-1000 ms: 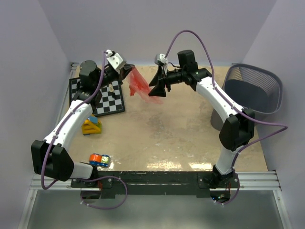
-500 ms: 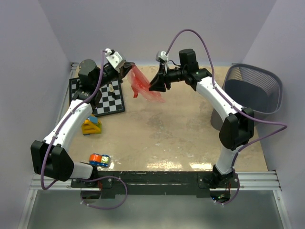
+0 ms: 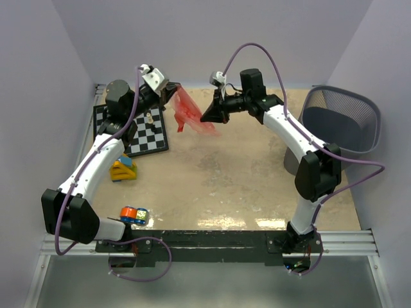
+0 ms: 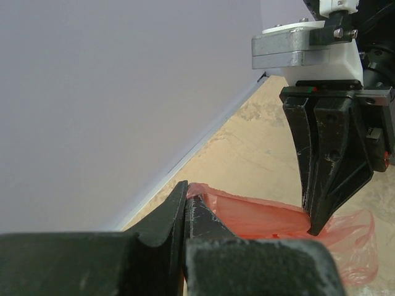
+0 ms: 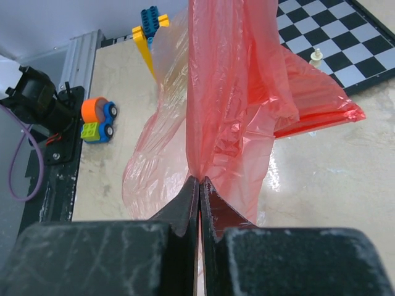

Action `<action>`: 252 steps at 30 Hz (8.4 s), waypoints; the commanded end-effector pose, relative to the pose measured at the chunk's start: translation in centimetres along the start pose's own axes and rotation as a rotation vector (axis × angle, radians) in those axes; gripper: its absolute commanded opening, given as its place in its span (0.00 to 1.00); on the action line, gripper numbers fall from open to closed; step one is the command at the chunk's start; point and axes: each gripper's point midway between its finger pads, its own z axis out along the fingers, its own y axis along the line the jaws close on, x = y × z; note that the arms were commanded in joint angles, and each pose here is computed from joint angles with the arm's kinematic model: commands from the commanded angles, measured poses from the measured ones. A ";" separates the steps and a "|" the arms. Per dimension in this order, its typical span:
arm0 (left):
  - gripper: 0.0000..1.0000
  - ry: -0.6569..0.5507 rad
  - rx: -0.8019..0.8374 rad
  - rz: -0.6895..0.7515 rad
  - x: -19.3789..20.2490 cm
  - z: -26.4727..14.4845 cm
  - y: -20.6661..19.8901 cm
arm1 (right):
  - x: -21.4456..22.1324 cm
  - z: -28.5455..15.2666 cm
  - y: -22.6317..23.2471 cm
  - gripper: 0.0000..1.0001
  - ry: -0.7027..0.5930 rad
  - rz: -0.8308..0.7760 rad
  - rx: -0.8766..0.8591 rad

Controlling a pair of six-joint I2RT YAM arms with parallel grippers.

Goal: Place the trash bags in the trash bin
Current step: Unfold the trash bag at the center of the board, then move the bin to the center of the board, then place the trash bag in the trash bin.

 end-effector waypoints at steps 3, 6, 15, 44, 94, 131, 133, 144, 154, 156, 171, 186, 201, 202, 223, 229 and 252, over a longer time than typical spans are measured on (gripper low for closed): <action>0.00 -0.018 -0.064 0.068 -1.7 -0.5 1.1 | -1.9 -1.7 -2.1 0.00 -0.027 -0.049 0.179; 0.00 0.073 -0.151 0.059 0.8 -0.6 2.7 | -2.6 -4.5 -5.5 0.00 -0.045 -0.032 0.454; 0.00 0.223 -0.345 0.060 5.0 -1.8 6.0 | -1.9 -8.0 -6.6 0.00 -0.110 0.134 0.635; 0.00 0.302 -0.622 0.045 7.1 -5.3 9.4 | 2.1 -19.9 -12.5 0.00 -0.157 0.346 1.175; 0.00 0.049 -0.261 -0.234 3.7 3.1 2.4 | 7.2 -33.9 3.4 0.75 0.538 0.222 1.377; 0.00 -0.602 -0.557 -0.159 -27.9 -5.4 9.8 | -0.3 -4.3 6.0 0.02 0.452 -0.343 0.213; 0.00 -0.633 -0.506 -0.182 -28.9 -4.3 9.6 | -0.4 -4.2 6.1 0.03 0.443 -0.356 0.207; 0.00 -0.758 -0.405 -0.249 -30.6 0.0 10.5 | -0.4 -4.0 8.0 0.20 0.424 -0.540 0.049; 0.00 -0.745 -0.354 -0.326 -28.2 5.3 8.4 | -2.5 -12.8 7.9 0.60 0.441 -0.507 0.471; 0.00 -0.719 -0.352 -0.335 -27.1 6.5 8.1 | -3.0 -16.3 7.0 0.63 0.416 -0.452 0.588; 0.00 -0.534 -0.356 -0.416 -20.4 8.1 6.5 | -13.4 -19.9 11.6 0.79 -0.053 -0.461 0.577; 0.00 -0.545 -0.359 -0.451 -21.3 7.6 6.5 | -10.7 -14.7 8.0 0.86 -0.032 -0.455 0.560; 0.00 -0.609 -0.378 -0.467 -24.3 6.8 6.6 | -11.3 -10.5 6.8 0.98 -0.124 -0.433 0.578; 0.00 -0.608 -0.380 -0.469 -24.2 6.8 6.6 | -11.4 -10.3 6.6 0.97 -0.132 -0.440 0.591; 0.00 -0.593 -0.381 -0.428 -24.5 6.0 6.1 | -10.6 -12.4 1.0 0.00 -0.139 -0.394 0.935; 0.00 -0.414 -0.334 -0.269 -20.4 6.1 4.3 | -14.5 -17.7 2.3 0.00 -0.149 -0.448 0.975; 0.00 0.170 -0.382 -0.125 0.7 8.0 5.7 | -9.5 -17.0 -6.4 0.00 0.088 -0.324 0.959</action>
